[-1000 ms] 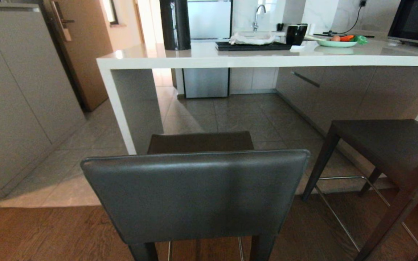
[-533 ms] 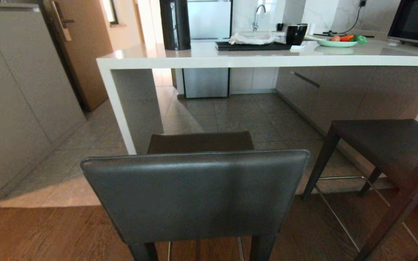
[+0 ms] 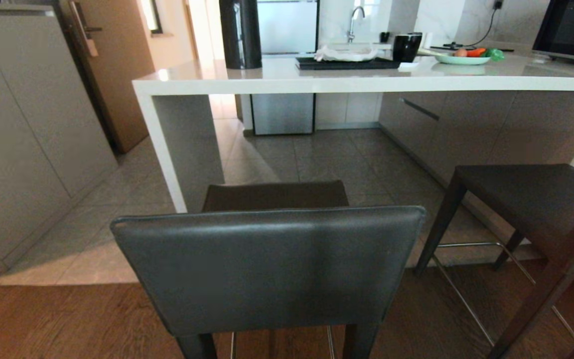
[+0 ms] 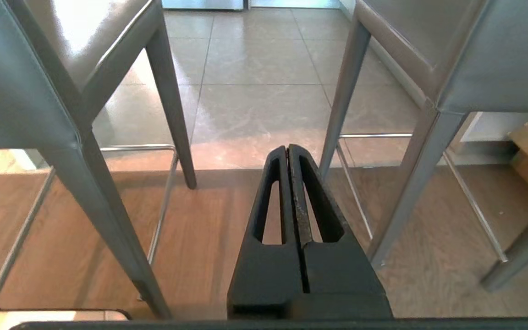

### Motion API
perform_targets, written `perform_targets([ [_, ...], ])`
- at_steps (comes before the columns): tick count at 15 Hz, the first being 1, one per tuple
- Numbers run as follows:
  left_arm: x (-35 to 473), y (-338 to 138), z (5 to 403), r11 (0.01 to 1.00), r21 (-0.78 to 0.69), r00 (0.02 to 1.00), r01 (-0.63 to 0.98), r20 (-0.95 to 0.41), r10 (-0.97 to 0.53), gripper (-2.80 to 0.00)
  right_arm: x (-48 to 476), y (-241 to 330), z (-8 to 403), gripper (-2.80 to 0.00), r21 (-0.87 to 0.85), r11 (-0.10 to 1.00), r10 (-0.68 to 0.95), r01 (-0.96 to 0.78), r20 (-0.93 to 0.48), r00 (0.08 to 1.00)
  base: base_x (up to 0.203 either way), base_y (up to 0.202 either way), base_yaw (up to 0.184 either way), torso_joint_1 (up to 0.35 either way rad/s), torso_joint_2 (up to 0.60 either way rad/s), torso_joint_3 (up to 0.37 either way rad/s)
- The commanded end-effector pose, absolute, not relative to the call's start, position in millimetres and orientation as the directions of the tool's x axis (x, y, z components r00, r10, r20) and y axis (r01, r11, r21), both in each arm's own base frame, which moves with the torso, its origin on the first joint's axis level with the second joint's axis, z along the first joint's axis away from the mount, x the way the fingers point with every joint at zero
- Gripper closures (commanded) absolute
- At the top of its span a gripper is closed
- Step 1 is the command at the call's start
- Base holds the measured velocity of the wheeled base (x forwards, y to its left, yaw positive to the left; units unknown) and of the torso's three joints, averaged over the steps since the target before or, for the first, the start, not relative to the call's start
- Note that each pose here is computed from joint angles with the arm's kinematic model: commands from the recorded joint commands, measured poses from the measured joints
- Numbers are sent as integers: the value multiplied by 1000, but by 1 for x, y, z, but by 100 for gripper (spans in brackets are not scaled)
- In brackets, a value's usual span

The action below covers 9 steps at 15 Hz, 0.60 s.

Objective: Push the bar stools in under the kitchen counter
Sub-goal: Push the gray chair back under the dining table

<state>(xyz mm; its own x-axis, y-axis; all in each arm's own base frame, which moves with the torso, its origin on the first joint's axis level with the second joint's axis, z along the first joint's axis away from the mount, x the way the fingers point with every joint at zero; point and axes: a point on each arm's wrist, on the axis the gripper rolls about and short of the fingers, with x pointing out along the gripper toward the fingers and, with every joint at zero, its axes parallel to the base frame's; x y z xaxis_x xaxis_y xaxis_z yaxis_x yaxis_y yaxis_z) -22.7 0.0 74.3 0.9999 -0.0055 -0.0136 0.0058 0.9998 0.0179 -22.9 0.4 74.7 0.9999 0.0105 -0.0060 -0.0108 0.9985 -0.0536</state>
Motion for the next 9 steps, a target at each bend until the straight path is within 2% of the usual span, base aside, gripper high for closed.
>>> perform_targets([
  [1, -22, 0, 74, 1000, 27, 1000, 8, -15, -8, 0, -23, 0, 75, 0, -53, 999, 9, -9, -6, 1000, 0, 0, 0, 0, 0, 0],
  [9, -22, 0, 74, 999, 32, 1000, 4, -18, -3, 0, -23, 0, 75, 0, 6, 1000, -3, 3, -2, 1000, 0, 0, 0, 0, 0, 0],
])
